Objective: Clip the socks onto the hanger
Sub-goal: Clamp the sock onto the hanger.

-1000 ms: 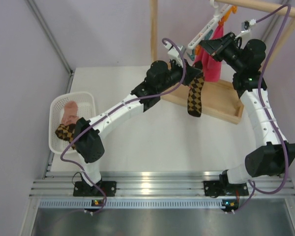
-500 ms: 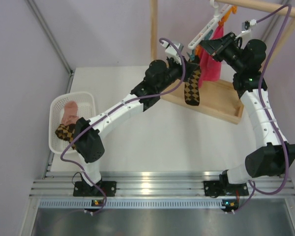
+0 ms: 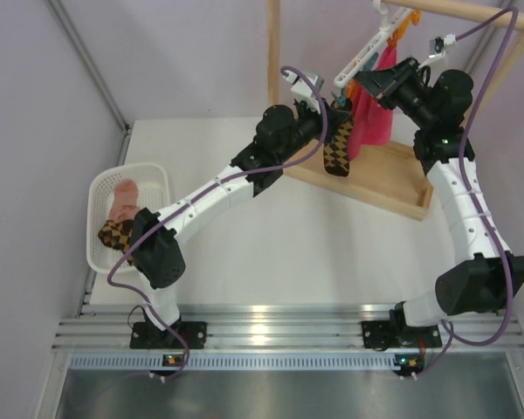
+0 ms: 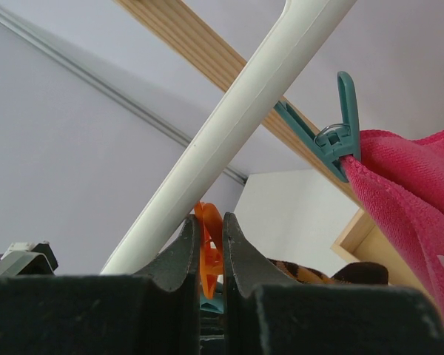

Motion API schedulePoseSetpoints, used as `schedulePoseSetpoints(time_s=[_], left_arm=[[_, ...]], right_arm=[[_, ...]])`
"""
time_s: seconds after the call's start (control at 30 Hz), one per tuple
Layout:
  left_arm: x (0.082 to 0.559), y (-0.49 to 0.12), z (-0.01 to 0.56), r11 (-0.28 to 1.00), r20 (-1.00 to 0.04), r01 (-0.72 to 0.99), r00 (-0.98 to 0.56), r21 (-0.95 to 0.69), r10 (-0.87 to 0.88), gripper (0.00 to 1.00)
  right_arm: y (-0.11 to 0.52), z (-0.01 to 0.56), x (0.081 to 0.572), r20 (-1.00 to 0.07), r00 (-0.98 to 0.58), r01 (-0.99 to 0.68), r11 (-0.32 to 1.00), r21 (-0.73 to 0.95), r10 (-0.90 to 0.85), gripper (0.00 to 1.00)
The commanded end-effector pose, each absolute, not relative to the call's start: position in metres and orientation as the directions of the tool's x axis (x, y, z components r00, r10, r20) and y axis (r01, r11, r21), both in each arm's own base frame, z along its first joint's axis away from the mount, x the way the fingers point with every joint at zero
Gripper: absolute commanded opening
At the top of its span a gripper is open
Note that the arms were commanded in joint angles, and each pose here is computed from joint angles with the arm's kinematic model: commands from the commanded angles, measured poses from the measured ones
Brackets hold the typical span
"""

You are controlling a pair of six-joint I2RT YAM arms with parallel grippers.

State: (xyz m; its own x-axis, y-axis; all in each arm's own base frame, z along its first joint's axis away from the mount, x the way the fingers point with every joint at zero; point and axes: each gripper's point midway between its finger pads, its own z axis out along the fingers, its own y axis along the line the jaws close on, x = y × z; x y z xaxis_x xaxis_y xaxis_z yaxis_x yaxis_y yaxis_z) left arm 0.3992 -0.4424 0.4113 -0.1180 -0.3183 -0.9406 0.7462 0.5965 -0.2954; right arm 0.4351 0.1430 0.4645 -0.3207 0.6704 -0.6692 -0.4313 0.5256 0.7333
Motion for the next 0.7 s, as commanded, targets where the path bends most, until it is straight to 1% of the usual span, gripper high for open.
schedulePoseSetpoints(time_s=[0.0, 0.17, 0.37, 0.67], left_arm=[[0.388, -0.424, 0.476, 0.562, -0.898, 0.782, 0.005, -0.27, -0.439, 0.0], [0.386, -0.423, 0.48, 0.551, -0.89, 0.787, 0.004, -0.279, -0.456, 0.0], [0.387, -0.417, 0.482, 0.541, -0.873, 0.781, -0.01, -0.311, -0.487, 0.0], [0.381, -0.415, 0.486, 0.492, -0.852, 0.805, -0.032, -0.332, -0.523, 0.0]], right_arm=[[0.129, 0.467, 0.44, -0.649, -0.272, -0.378, 0.541, 0.751, 0.711, 0.0], [0.126, 0.465, 0.442, -0.661, -0.255, -0.37, 0.561, 0.741, 0.705, 0.0], [0.128, 0.462, 0.443, -0.659, -0.265, -0.375, 0.554, 0.743, 0.704, 0.0], [0.127, 0.463, 0.444, -0.659, -0.259, -0.377, 0.554, 0.742, 0.706, 0.0]])
